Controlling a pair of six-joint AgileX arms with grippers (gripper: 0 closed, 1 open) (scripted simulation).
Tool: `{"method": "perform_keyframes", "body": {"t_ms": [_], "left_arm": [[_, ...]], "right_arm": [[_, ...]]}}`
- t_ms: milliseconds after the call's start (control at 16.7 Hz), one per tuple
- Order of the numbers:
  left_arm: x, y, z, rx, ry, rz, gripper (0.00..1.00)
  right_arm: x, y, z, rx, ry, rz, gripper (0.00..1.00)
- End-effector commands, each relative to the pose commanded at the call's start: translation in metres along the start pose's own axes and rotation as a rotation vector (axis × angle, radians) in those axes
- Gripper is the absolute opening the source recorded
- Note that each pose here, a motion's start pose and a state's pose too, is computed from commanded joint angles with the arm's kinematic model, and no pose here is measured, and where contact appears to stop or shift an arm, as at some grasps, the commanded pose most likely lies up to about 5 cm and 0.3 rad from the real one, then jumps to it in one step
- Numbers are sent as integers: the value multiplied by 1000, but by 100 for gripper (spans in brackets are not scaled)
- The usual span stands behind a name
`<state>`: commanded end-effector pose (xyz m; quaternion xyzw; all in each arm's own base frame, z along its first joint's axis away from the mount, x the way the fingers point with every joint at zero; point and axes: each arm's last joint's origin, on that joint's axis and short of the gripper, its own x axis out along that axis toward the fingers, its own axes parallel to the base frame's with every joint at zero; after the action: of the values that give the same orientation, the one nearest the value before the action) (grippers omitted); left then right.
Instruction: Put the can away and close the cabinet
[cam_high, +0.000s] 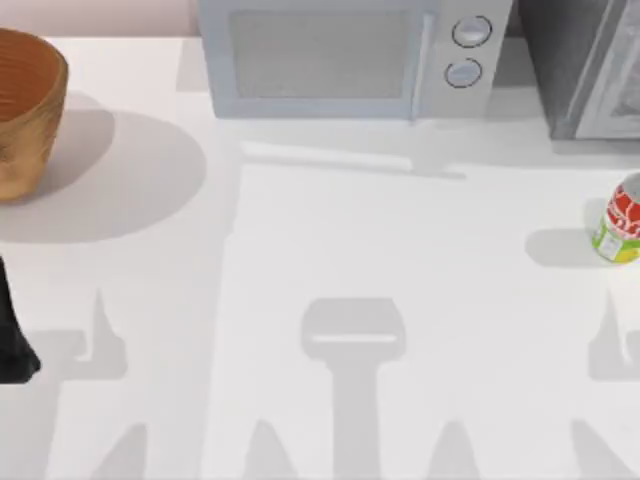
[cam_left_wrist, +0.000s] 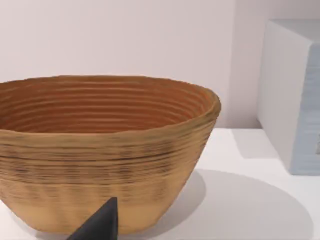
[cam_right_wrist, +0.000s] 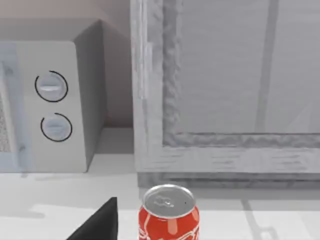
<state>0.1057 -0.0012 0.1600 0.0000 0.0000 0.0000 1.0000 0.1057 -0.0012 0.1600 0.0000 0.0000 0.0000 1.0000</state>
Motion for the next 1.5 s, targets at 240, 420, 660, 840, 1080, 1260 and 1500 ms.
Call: {"method": "perform_keyframes", "body": {"t_ms": [240,420,660,840,1080,1260,1500], "left_arm": [[0,0,0,0,0,0,100],[0,0,0,0,0,0,100],[0,0,0,0,0,0,100],[0,0,0,0,0,0,100],[0,0,0,0,0,0,100],[0,0,0,0,0,0,100],[0,0,0,0,0,0,100]], "right_arm": [[1,0,4,2,-11,-1,100],[8,1,15,3,-36,-4,100],[30,2,20,1,-13,-10,100],[54,5,16,2,28,-12,100],[87,10,-4,0,90,-13,100],[108,14,-28,-1,132,-13,100],[126,20,-62,-1,166,-12,100]]}}
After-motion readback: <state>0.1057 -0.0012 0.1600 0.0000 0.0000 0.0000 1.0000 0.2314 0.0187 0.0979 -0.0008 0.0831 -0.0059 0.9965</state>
